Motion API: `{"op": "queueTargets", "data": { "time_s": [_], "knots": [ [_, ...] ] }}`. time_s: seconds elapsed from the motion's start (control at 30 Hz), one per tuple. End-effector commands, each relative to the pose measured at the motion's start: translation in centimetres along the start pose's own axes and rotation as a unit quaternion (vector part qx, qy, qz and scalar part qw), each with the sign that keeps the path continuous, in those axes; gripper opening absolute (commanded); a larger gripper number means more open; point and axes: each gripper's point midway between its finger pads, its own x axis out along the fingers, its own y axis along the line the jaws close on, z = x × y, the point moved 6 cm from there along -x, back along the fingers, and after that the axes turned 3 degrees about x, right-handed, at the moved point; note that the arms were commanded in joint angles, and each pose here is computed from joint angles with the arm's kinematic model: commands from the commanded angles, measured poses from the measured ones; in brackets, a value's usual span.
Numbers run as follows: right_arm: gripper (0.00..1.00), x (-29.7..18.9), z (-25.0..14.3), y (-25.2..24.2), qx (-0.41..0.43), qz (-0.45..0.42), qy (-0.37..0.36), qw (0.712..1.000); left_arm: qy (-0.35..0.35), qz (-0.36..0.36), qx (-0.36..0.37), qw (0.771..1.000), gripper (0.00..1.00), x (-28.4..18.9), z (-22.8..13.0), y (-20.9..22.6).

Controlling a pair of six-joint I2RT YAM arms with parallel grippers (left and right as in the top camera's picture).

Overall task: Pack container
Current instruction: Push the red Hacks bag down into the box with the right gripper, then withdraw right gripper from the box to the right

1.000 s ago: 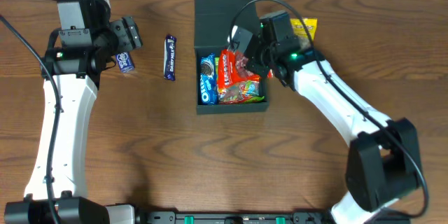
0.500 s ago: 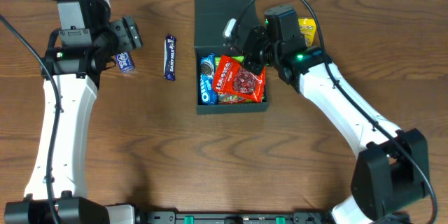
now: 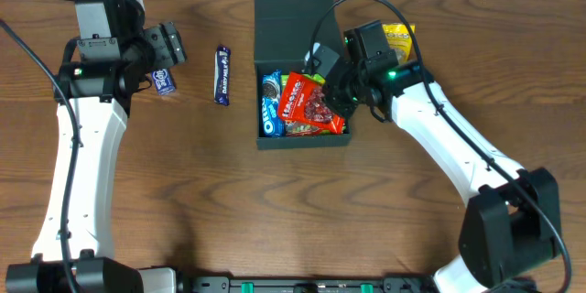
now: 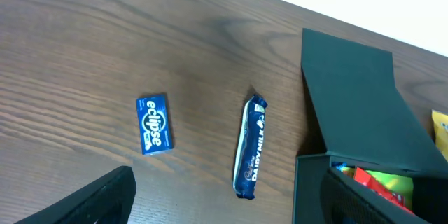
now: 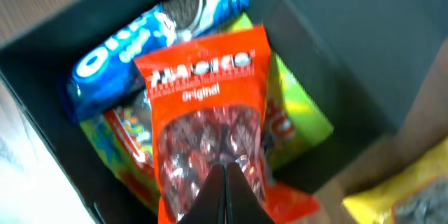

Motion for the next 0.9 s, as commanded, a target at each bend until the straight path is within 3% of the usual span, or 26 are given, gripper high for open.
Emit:
{"op": "queueTargets", "data": {
  "time_s": [0.0,0.17,0.37,0.87],
  "knots": [
    [0.01,0.9,-0.6,-0.7,0.021,-0.011,0.021,0.999,-0.013,0.002,0.010,1.000,0.85,-0.9,0.7,0.1],
    [0.01,3.6,-2.1,-0.8,0.030,0.004,0.055,0.998,-0.009,0.002,0.009,1.000,0.85,-0.9,0.6,0.1],
    [0.01,7.1,-4.0,-3.4,0.067,-0.083,0.102,0.989,-0.006,0.003,0.009,1.000,0.85,-0.9,0.4,0.1],
    [0.02,8.3,0.0,-5.7,0.061,-0.149,-0.011,0.987,0.018,0.007,0.007,1.000,0.85,-0.8,-0.5,0.3]
  ]
}}
